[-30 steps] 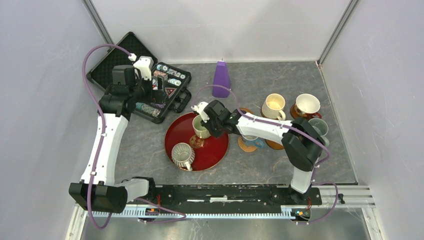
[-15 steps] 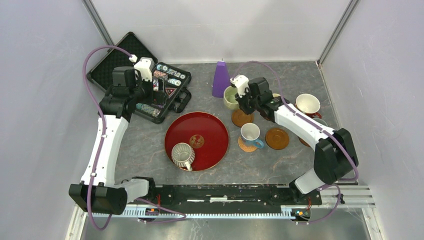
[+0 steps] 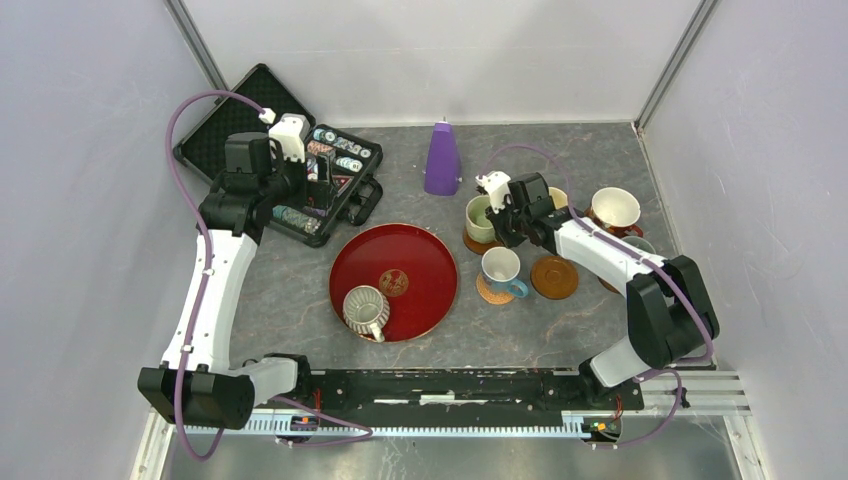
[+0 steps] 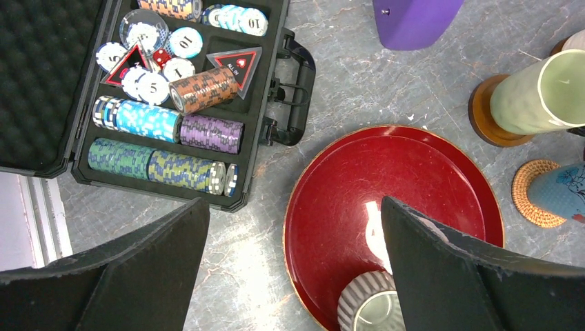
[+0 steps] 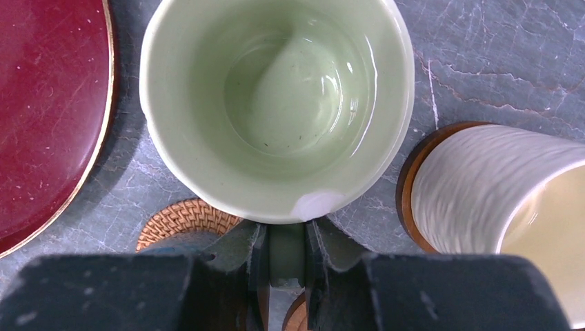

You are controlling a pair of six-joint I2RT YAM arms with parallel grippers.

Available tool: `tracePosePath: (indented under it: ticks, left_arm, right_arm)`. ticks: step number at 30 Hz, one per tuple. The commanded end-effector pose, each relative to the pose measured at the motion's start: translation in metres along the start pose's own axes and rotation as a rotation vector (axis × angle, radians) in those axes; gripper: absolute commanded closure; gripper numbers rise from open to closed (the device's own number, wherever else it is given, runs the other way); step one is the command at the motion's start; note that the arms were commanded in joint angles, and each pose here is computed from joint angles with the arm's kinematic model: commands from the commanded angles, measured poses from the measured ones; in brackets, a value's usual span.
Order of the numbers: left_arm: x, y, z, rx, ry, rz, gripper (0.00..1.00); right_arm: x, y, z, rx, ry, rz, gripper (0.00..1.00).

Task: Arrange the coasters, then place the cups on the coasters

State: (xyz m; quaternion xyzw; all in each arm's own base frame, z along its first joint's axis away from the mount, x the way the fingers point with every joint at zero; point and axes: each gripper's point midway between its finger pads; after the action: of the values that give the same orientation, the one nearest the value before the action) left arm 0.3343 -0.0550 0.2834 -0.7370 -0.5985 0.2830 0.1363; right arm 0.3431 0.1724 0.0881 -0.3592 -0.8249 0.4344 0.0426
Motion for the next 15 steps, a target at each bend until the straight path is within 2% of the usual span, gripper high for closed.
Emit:
tracePosePath:
  ticks: [1,11,15]
  left_arm:
    - [-0.005,0.000,-0.010,-0.036,-0.016,0.028,0.00]
    - [-0.005,0.002,-0.009,-0.032,-0.017,0.028,0.00]
    - [-0.004,0.003,-0.007,-0.026,-0.014,0.027,0.00]
  right_arm:
    - [-0.019,-0.011,-0.032,-0.140,0.025,0.071,1.00]
    - [-0.023,-0.004,-0.017,-0.112,0.040,0.068,1.00]
    - [-0.018,0.001,-0.015,-0.110,0.047,0.040,0.97]
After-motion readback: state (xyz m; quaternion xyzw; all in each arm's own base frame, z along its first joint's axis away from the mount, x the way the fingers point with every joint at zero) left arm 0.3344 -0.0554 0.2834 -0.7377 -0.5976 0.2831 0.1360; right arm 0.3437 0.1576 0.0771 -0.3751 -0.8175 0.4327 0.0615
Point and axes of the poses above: each gripper's point midway between its finger pads, its own y axis out along the fingers, its own x axis along the line the jaws close on, z = x × y, and after that the axes turned 14 degrees about -y, right-handed
